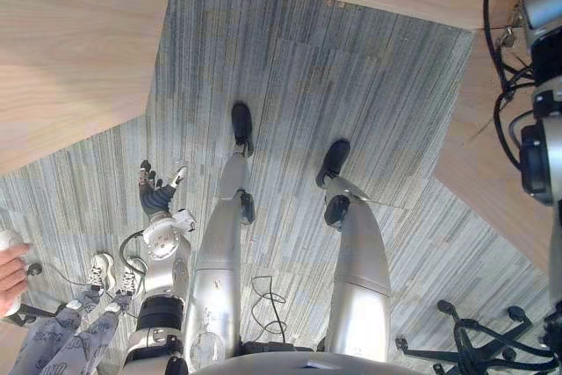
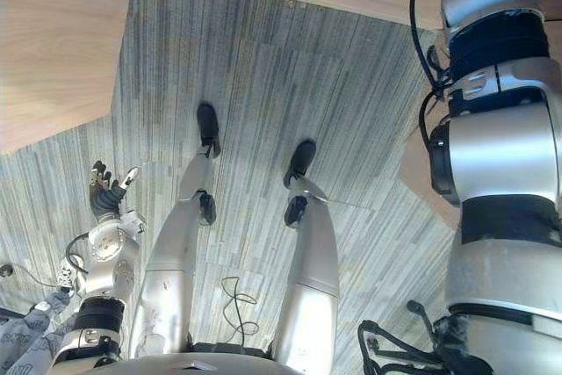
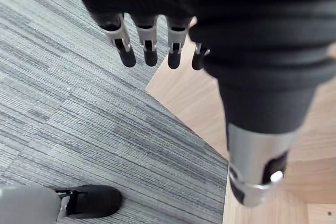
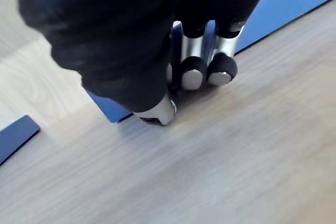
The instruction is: Walk over to the cabinet, pick up the folder, carry it to the office cabinet, place the folder inside the office cabinet, then close the office cabinet door
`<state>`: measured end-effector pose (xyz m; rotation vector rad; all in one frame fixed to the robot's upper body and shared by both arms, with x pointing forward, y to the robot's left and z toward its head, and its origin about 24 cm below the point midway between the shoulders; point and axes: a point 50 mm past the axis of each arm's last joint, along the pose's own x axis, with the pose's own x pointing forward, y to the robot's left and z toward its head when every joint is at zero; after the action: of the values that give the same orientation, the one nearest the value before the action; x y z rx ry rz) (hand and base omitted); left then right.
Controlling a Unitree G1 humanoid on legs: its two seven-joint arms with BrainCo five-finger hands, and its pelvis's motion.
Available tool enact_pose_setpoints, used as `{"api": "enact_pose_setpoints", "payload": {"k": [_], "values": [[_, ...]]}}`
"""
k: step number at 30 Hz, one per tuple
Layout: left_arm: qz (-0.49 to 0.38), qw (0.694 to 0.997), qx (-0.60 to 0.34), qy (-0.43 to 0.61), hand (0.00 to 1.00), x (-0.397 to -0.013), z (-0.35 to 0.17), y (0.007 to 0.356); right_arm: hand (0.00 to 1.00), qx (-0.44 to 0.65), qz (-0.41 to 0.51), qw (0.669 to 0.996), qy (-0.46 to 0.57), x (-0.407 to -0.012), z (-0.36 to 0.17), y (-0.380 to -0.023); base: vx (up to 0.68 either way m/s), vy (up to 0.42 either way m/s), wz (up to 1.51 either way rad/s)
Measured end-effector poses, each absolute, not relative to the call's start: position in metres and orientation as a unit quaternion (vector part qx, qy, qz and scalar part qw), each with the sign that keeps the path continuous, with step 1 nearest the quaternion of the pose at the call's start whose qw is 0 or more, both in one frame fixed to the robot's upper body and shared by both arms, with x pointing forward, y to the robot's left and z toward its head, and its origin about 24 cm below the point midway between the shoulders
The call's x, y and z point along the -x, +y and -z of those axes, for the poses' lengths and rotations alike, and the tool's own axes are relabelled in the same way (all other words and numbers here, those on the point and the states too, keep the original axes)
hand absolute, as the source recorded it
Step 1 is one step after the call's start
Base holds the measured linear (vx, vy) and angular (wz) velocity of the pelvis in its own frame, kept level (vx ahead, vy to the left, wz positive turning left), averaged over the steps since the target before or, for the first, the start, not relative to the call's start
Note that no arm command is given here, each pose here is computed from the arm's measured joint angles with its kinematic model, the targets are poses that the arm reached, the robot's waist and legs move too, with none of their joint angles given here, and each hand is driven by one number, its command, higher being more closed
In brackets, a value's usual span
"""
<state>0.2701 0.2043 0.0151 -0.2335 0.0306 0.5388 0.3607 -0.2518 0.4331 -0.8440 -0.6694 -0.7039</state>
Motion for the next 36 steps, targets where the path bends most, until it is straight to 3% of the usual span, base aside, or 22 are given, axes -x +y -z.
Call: {"api": "enact_pose_setpoints", "payload": {"k": [9,18,24,31,36], "values": [[-0.296,0.944,0.143,0.033,0.00,-0.254,-0.002,0.218,1.00,0.348,0.363,0.818,-0.280,-0.353,-0.430,-0.286,-0.01,-0.069,0.03],[-0.295,0.942,0.159,0.012,0.00,-0.268,-0.014,0.217,1.00,0.200,0.367,0.863,-0.283,-0.349,-0.415,-0.306,-0.02,-0.084,-0.02],[-0.294,0.941,0.166,0.012,0.00,-0.276,-0.018,0.216,1.00,0.061,0.291,0.896,-0.331,-0.356,-0.372,-0.281,-0.03,-0.083,-0.20],[-0.274,0.949,0.157,0.018,0.00,-0.284,-0.022,0.208,1.00,-0.096,0.221,0.868,-0.435,-0.315,-0.315,-0.250,-0.02,-0.075,-0.12],[-0.248,0.959,0.133,0.031,0.00,-0.286,-0.020,0.198,1.00,-0.147,0.186,0.865,-0.441,-0.284,-0.260,-0.225,0.02,-0.038,-0.05]]}}
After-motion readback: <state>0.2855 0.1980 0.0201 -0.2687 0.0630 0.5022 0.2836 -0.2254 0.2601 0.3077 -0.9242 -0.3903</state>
